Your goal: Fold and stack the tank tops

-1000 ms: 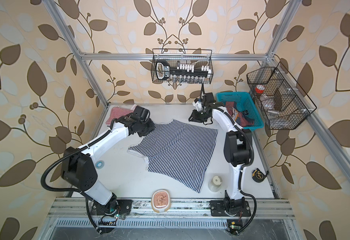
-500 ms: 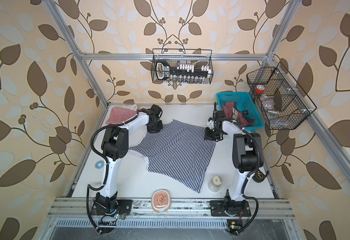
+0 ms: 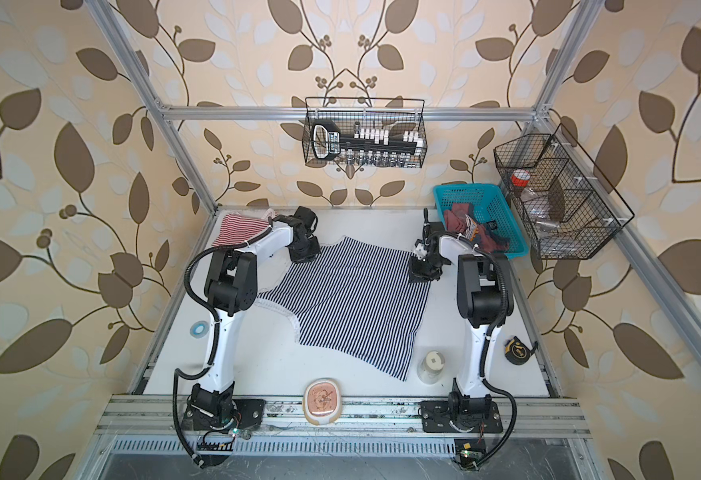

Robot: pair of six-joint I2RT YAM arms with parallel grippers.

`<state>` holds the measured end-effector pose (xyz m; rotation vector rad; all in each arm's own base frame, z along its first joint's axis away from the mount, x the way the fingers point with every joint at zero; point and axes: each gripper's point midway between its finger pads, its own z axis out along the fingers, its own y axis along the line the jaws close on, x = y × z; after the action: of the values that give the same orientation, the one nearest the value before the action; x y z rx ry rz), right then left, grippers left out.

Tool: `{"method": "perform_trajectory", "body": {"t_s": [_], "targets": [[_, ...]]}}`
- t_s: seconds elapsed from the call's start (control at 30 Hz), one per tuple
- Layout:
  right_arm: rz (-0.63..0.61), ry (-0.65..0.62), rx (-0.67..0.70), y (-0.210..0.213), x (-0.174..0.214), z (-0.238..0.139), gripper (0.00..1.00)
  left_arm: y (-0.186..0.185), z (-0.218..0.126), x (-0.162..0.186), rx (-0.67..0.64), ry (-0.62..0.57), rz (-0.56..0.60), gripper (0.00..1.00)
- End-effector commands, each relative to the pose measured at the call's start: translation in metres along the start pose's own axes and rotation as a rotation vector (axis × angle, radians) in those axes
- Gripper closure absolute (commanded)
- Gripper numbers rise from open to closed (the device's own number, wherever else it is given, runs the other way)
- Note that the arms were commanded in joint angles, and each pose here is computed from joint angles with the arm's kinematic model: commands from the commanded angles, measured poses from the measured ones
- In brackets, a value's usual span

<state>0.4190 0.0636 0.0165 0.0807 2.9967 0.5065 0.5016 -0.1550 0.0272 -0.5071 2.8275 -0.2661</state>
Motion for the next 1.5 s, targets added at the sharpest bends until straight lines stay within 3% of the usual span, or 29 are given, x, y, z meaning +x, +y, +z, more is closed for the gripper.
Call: {"method": "perform_trajectory", "body": {"t_s": [0.0,0.27,0.73,1.17,1.33,1.47], "targets": [[0.002,0.055,0.104,-0.023,-0.006,0.020,1.00,0.047,0.018,0.005,-0.105,0.037,-0.115,0.89],[-0.017,0.055,0.099,-0.018,-0.050,0.026,1.00,0.092,0.022,0.029,-0.113,0.078,-0.264,0.90],[-0.073,0.013,0.016,0.024,-0.103,0.043,1.00,0.114,0.017,0.064,-0.147,0.092,-0.331,0.90],[-0.086,-0.077,-0.107,0.035,-0.130,0.043,0.98,0.114,0.004,0.009,-0.183,-0.001,-0.312,0.88],[-0.100,-0.094,-0.164,0.041,-0.134,0.041,0.98,0.093,-0.008,-0.006,-0.094,-0.016,-0.299,0.85],[-0.137,-0.140,-0.189,0.052,-0.135,0.019,0.95,0.073,-0.035,-0.017,0.000,-0.059,-0.289,0.82]]}}
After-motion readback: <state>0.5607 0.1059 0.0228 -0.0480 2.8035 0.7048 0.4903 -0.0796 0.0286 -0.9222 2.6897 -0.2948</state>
